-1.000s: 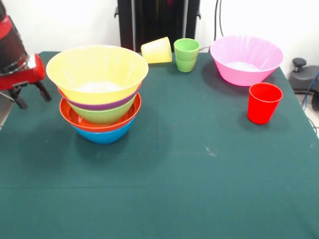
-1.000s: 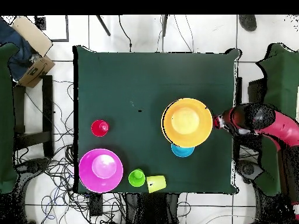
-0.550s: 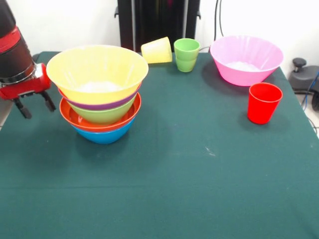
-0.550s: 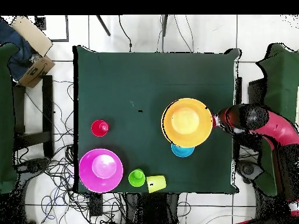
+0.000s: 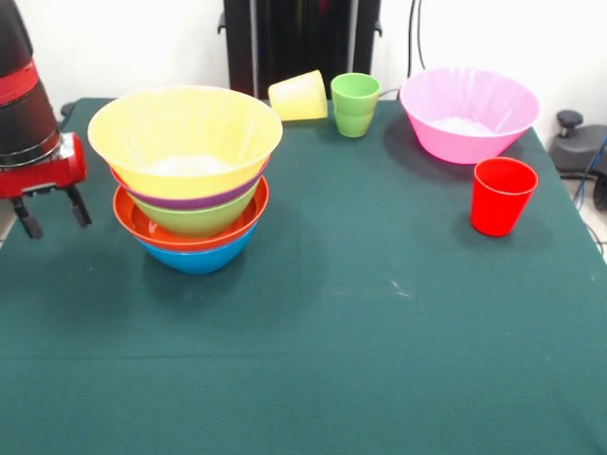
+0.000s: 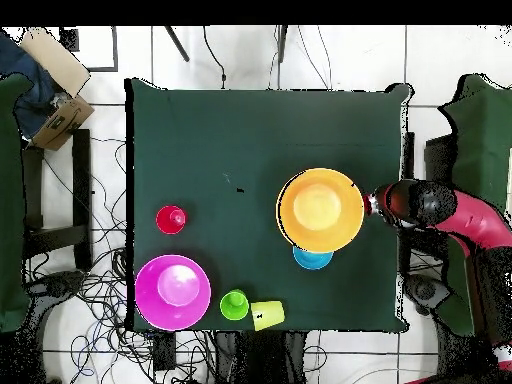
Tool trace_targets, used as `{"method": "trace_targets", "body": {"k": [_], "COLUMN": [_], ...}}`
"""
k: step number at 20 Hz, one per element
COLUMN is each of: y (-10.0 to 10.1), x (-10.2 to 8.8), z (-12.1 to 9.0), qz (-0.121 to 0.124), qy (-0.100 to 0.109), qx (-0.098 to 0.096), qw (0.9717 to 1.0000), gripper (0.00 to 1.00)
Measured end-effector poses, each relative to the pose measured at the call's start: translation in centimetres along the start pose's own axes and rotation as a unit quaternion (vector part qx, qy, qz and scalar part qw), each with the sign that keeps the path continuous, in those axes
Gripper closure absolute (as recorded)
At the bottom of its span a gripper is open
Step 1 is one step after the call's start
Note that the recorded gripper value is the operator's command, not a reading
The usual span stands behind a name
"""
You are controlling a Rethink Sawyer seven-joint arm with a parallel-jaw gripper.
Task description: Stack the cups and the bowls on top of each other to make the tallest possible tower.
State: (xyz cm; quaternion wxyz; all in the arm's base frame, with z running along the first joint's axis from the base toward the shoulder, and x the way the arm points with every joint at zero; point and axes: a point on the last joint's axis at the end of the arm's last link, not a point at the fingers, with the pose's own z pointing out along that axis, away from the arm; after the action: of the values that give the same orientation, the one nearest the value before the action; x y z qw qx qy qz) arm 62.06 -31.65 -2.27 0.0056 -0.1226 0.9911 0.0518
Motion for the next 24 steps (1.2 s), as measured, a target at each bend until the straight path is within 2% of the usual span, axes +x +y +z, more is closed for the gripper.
{"method": "trace_targets", "body": {"k": [13, 24], "y": [0.3, 3.4], "x": [-1.4, -4.0], "z": [0.6, 1.4], "qz": [-0.025, -0.052], "qy": [-0.034, -0.035], "qx": [0.039, 0.037], "qw": [0.9984, 0.9973], "gripper": [0.00, 0.00]}}
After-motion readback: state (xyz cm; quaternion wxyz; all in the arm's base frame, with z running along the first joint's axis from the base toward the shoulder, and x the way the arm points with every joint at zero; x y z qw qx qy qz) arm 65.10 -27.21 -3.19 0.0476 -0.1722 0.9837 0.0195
